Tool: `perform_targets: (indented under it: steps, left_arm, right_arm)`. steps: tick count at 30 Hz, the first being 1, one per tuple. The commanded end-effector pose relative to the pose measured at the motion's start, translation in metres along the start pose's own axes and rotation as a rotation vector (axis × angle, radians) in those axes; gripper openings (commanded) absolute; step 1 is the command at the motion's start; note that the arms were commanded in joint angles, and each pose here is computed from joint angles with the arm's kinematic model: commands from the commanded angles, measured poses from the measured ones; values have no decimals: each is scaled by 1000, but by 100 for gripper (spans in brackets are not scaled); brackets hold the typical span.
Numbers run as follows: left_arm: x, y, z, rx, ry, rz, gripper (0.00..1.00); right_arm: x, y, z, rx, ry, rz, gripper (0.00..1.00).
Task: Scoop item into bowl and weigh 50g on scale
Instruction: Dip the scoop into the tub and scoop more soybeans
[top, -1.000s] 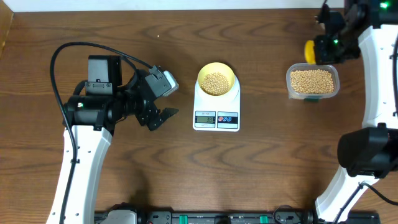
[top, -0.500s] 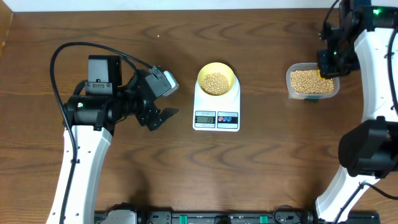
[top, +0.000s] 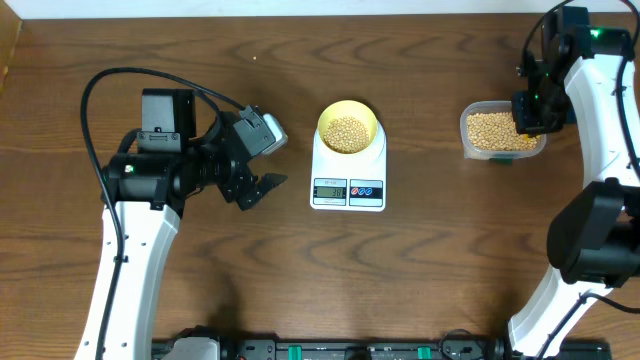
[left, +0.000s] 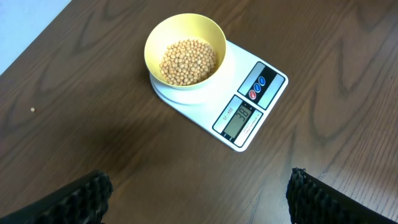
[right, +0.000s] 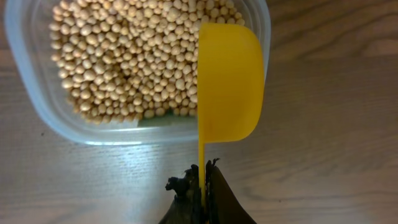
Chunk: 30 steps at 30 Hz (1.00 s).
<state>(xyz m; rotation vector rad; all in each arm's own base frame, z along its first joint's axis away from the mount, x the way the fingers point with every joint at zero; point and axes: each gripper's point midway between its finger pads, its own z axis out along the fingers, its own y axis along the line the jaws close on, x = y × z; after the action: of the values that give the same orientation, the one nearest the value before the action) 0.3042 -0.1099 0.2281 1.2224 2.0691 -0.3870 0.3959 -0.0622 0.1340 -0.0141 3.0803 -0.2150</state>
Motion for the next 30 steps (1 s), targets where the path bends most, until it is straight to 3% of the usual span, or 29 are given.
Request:
perform_targets:
  steps: [1, 30]
  left_arm:
    - [3, -1, 3, 16, 0, -22, 92]
    - [3, -1, 3, 16, 0, -22, 92]
  right_arm:
    - [-1, -7, 7, 20, -4, 27, 1]
    - [-12, 5, 47, -51, -59, 6, 1]
